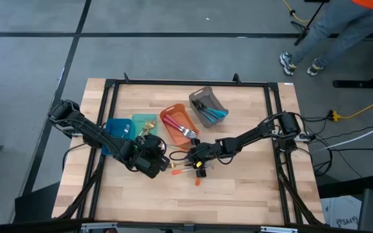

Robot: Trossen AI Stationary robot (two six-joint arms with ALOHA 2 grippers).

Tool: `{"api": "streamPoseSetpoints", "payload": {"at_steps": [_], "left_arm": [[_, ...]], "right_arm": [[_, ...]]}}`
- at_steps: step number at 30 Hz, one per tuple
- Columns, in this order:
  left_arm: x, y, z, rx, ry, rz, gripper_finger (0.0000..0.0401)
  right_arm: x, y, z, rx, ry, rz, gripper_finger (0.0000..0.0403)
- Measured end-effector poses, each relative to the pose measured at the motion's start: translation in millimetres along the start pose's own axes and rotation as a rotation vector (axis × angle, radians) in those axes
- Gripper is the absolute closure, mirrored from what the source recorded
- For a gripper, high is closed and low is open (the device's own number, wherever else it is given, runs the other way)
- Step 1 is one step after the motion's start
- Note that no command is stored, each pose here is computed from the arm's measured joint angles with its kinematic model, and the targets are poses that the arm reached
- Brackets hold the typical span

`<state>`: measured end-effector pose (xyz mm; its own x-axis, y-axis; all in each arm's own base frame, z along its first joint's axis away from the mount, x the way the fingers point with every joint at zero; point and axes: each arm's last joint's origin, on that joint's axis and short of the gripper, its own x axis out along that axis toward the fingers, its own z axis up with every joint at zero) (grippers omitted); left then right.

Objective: Sort silverware by color (type)
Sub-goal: Put the gold fork into the light blue bin

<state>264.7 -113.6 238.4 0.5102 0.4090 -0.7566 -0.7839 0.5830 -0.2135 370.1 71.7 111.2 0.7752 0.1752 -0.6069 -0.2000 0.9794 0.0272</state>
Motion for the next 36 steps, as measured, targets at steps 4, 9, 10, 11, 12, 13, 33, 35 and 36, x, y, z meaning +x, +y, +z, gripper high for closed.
{"api": "streamPoseSetpoints", "payload": {"at_steps": [4,9,10,11,12,13,33,35,36], "left_arm": [[0,0,0,-0.001,-0.002,-0.001,0.0331],[0,0,0,0.003,-0.002,-0.002,0.0331],[0,0,0,0.005,-0.002,-0.002,0.0331],[0,0,0,0.006,-0.002,-0.002,0.0331],[0,0,0,0.006,-0.002,-0.002,0.0331],[0,0,-1,0.008,-0.001,-0.003,0.0331],[-15,-5,-22,0.068,0.064,-0.063,0.0331],[-16,-5,-22,0.067,0.063,-0.065,0.0331],[-16,-5,-22,0.066,0.063,-0.066,0.0331]], "right_arm": [[1,0,1,-0.001,-0.02,0.0,0.0265],[1,0,0,-0.001,-0.014,-0.008,0.0265],[1,0,0,-0.001,-0.014,-0.008,0.0265],[1,0,0,-0.001,-0.012,-0.008,0.0265],[1,0,0,-0.001,-0.01,-0.008,0.0265],[1,0,0,-0.001,-0.009,-0.008,0.0265],[1,17,-1,-0.048,-0.01,-0.076,0.0265],[1,16,-1,-0.043,-0.006,-0.08,0.0265],[1,16,-2,-0.043,-0.003,-0.082,0.0265]]}}
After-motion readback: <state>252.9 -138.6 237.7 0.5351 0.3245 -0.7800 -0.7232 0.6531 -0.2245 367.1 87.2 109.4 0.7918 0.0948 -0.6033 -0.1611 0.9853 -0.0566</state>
